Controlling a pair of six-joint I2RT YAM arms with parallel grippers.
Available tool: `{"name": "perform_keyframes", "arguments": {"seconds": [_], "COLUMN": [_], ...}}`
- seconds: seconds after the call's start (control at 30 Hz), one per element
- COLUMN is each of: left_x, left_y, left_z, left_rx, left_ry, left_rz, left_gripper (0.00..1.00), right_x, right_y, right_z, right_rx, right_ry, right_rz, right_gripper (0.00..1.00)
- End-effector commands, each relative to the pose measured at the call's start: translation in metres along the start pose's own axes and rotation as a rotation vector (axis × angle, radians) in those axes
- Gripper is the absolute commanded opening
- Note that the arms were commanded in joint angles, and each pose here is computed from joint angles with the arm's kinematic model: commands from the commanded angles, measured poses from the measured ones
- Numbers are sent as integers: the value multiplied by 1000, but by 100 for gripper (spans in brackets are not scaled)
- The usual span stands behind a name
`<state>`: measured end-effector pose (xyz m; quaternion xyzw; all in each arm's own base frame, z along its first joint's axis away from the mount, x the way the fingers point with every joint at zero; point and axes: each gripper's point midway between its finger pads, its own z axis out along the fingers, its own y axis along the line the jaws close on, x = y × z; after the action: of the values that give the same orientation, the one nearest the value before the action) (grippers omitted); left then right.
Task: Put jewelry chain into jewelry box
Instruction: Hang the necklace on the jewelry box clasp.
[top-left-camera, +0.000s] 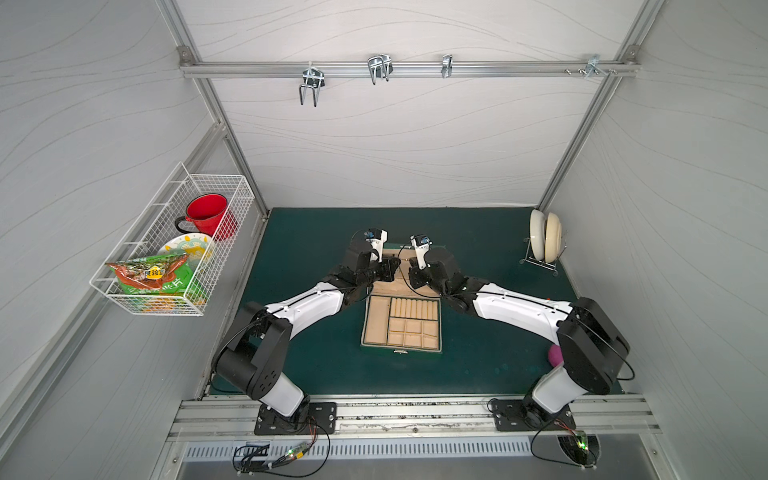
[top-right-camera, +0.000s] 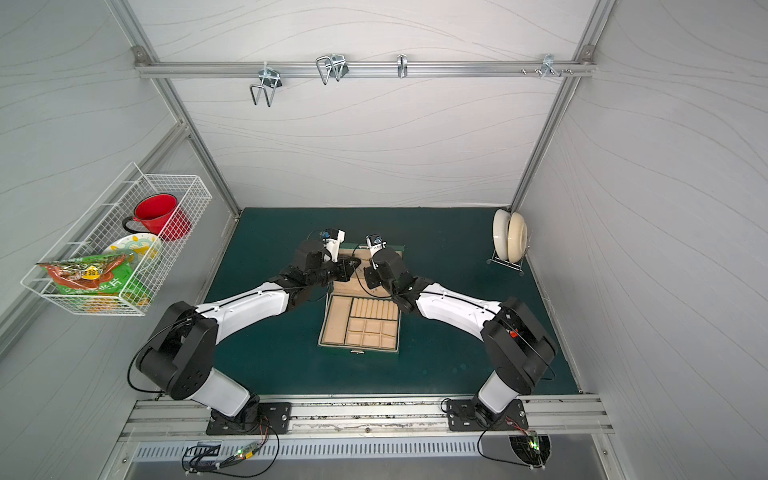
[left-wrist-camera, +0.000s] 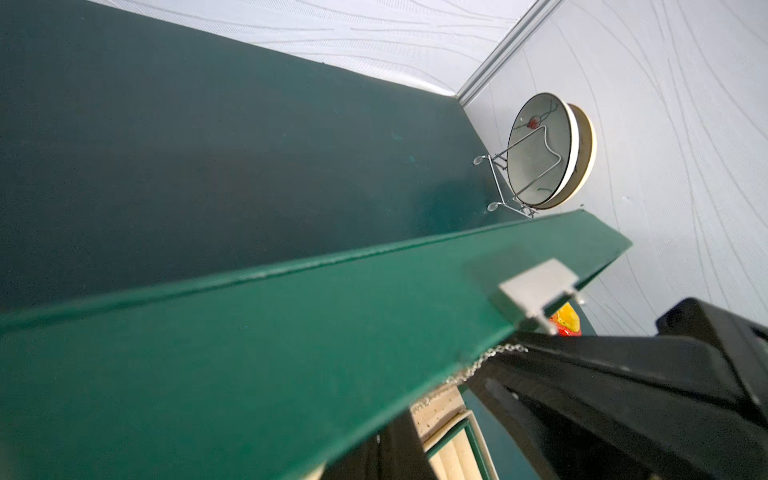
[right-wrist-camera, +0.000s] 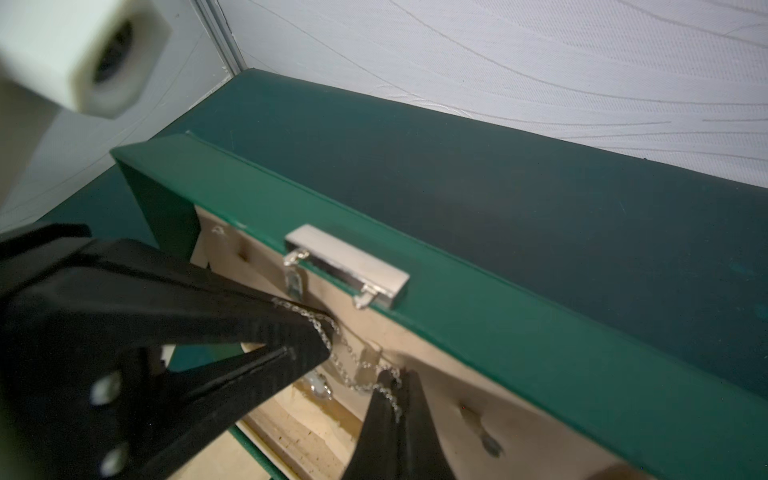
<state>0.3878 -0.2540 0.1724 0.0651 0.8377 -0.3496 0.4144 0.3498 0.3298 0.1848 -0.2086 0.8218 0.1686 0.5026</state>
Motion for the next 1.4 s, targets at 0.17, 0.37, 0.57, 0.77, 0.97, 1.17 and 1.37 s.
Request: {"name": "perform_keyframes", "arguments": {"seconds": [0.17,0.37,0.57,0.77,0.97,1.17,1.37], "left_x": [-28,-22,-11,2,8,6,0], "left_y": [-6,-4,-3,3,7,6,5], "left_z": [0,6,9,11,11,11,11], "left_rx": [10,11,7,-29,-46,-45,-48], "left_ry": [-95,-62,-23,14,26,22,5], "left_rz": [-27,-46,-53,-43,-41,-36,-51], "left_gripper": [0,0,0,0,2,4,3], "right_x": [-18,-14,-9,-7,-7,-10,-10], "right_y": [-1,-1,-1,1,4,5,4], "right_z": [-4,0,1,2,2,1,3], "right_rx": [6,13,13,12,9,7,25], "right_ry": [-56,-33,-19,-8,-3,-6,6], "right_rz": [52,62,65,57,47,39,38], "right_gripper": [1,2,4,5,6,7,7]}}
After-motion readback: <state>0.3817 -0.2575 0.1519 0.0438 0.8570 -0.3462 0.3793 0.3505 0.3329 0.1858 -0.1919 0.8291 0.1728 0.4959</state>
